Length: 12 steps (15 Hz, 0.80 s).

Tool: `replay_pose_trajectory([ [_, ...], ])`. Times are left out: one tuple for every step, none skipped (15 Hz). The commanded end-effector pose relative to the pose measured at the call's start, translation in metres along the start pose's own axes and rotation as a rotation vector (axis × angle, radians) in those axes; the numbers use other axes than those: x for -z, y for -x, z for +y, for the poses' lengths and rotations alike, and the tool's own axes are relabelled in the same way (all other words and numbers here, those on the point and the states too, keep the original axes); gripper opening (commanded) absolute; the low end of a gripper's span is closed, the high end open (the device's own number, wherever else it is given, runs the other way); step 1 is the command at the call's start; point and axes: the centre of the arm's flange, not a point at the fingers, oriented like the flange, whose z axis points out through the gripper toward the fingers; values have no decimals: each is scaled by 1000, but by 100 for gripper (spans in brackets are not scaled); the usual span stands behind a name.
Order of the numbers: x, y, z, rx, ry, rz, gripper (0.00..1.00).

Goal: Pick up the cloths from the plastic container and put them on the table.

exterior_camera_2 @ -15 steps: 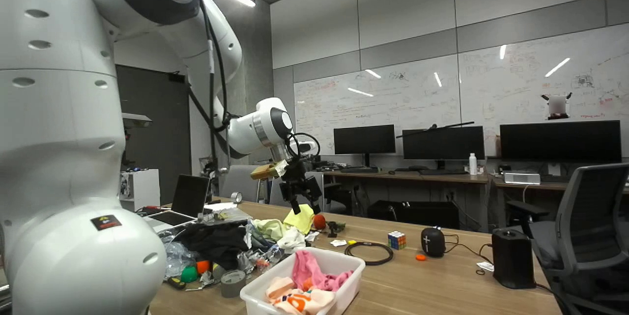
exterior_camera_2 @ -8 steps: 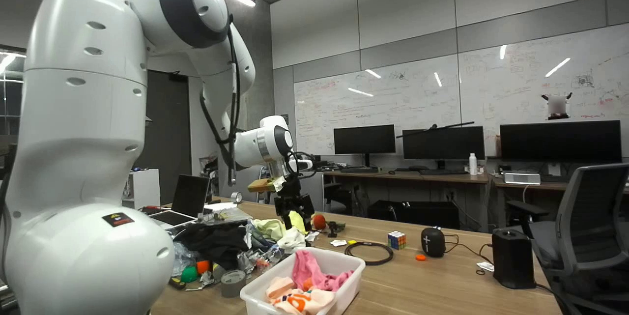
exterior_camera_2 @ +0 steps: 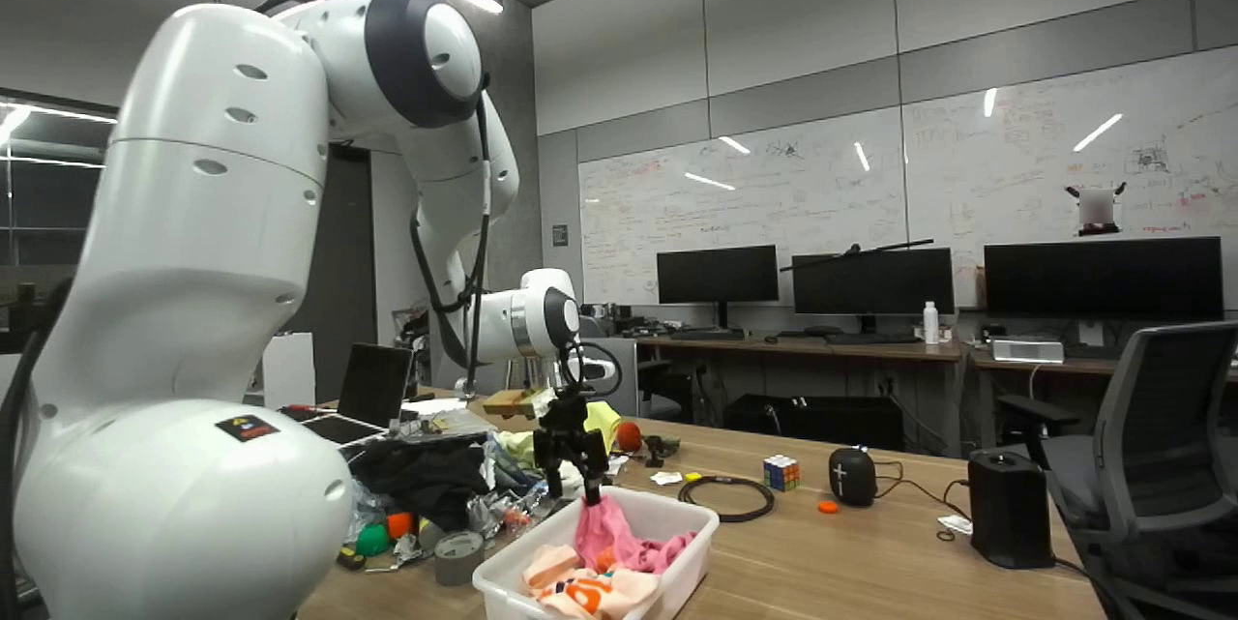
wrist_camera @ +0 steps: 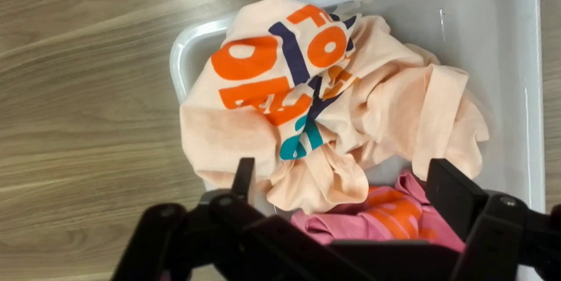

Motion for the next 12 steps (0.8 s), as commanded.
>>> replay_pose_trajectory([
  [-17,-3,-13,-14,-18,-37,100],
  [-24,-1,-16,-15,-20,-49,100],
  [-29,1,-20,-13,-24,-59,100],
  [-35,2,-23,-15,-22,-65,100],
  [-41,4,-26,-13,-14,-66,100],
  [-48,5,-29,-9,-4,-68,100],
  [-54,7,-32,-9,1,-67,100],
  [-60,9,-34,-7,8,-73,100],
  [-66,10,-36,-4,14,-74,100],
  [-73,13,-39,2,18,-72,100],
  [-78,15,-41,7,24,-75,100],
  [-84,17,-43,8,28,-75,100],
])
